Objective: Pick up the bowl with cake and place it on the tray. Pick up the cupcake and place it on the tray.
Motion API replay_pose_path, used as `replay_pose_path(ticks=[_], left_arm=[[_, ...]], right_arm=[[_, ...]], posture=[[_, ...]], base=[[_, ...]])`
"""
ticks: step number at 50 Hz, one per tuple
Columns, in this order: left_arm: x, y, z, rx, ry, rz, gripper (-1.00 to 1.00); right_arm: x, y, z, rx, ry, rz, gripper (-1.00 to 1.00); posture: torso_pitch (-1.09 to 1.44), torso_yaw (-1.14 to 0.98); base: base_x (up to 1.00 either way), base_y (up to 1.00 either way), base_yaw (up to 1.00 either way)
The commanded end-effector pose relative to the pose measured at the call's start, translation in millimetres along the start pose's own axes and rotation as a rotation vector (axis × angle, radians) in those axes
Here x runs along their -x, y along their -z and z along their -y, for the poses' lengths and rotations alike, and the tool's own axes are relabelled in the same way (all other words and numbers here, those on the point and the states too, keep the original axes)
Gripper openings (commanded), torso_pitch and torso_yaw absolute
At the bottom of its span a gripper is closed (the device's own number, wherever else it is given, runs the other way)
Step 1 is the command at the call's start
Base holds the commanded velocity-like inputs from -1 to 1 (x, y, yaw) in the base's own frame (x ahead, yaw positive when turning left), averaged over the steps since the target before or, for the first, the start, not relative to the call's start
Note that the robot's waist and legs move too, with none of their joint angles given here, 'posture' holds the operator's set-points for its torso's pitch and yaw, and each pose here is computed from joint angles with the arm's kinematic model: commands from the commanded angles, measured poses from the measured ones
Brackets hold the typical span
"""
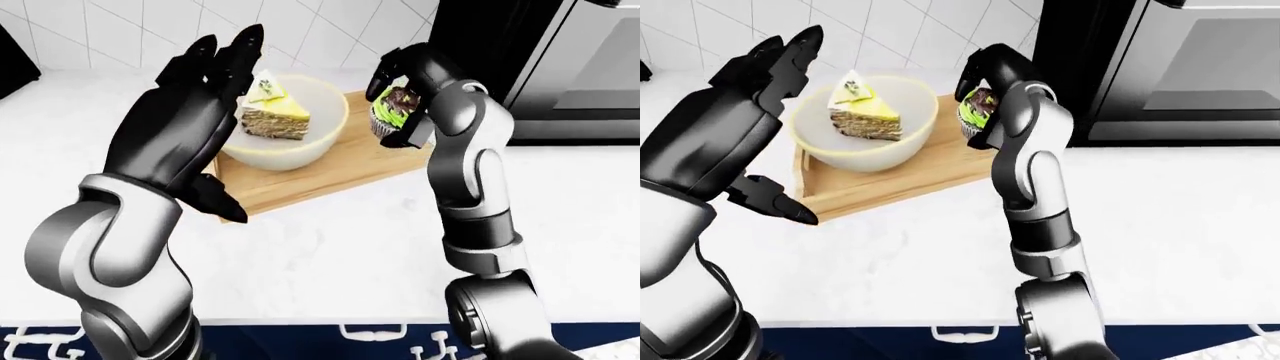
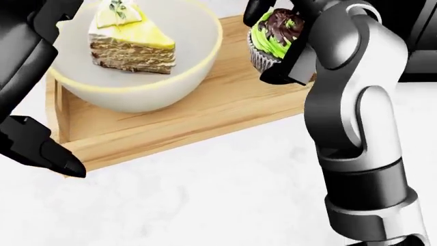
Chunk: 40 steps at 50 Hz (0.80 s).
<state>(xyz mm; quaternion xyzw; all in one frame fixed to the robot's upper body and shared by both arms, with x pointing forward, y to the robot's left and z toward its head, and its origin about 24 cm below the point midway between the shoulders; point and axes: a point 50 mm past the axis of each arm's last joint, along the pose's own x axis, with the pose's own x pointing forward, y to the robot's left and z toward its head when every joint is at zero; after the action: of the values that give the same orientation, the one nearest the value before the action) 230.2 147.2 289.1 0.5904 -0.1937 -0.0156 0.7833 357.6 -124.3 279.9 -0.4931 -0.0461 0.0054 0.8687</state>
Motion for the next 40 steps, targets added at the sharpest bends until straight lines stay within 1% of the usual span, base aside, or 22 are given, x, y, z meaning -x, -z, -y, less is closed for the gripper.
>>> replay_pose_path(ticks=[1,3,8,13,22,23,24,29,34,37,40], left_arm=[[2.5,-3.3,-6.8,-0.018,-0.05,0.019,1.0],[2.6,-2.6,-7.5,-0.017,-0.052,0.015,1.0],[2.2,-1.3,-8.2,-0.014,-0.057,0.012,1.0],[3.3,-1.0,-7.8,-0.011,-0.056,0.012,1.0],[4.3,1.6,-5.2,-0.008,-0.054,0.008,1.0],[6.4,2.7,-4.2,-0.005,-0.054,0.004,1.0],[6.5,3.3,-4.1,-0.005,-0.055,0.003,1.0],[6.6,4.1,-4.9,-0.004,-0.057,0.001,1.0],[6.8,4.1,-6.0,-0.003,-0.059,0.0,1.0],[6.5,3.8,-6.3,-0.004,-0.058,0.0,1.0],[6.8,3.9,-5.8,-0.004,-0.058,0.0,1.0]], right_arm=[[3.7,-14.7,23.3,0.014,0.14,0.056,-1.0],[-0.1,-14.8,23.6,0.018,0.163,0.048,-1.0],[-5.0,-14.9,16.2,0.02,0.151,0.046,-1.0],[-9.8,-10.5,9.9,0.028,0.153,0.015,-1.0],[-14.3,-4.9,2.4,0.032,0.15,-0.006,-1.0],[-16.0,-3.1,-7.4,0.03,0.125,-0.007,-0.29],[-15.8,-3.8,-8.7,0.03,0.121,-0.006,-0.25],[-17.1,-2.7,-12.2,0.031,0.111,-0.004,-0.29],[-16.9,-4.6,-14.6,0.031,0.103,0.002,-0.25],[-18.7,-4.1,-16.7,0.032,0.1,0.004,-0.2],[-18.5,-6.5,-17.7,0.032,0.095,0.008,-0.07]], posture=[[0.0,0.0],[0.0,0.0],[0.0,0.0],[0.0,0.0],[0.0,0.0],[0.0,0.0],[0.0,0.0],[0.0,0.0],[0.0,0.0],[0.0,0.0],[0.0,0.0]], base=[[0.0,0.0,0.0],[0.0,0.0,0.0],[0.0,0.0,0.0],[0.0,0.0,0.0],[0.0,0.0,0.0],[0.0,0.0,0.0],[0.0,0.0,0.0],[0.0,0.0,0.0],[0.0,0.0,0.0],[0.0,0.0,0.0],[0.0,0.0,0.0]])
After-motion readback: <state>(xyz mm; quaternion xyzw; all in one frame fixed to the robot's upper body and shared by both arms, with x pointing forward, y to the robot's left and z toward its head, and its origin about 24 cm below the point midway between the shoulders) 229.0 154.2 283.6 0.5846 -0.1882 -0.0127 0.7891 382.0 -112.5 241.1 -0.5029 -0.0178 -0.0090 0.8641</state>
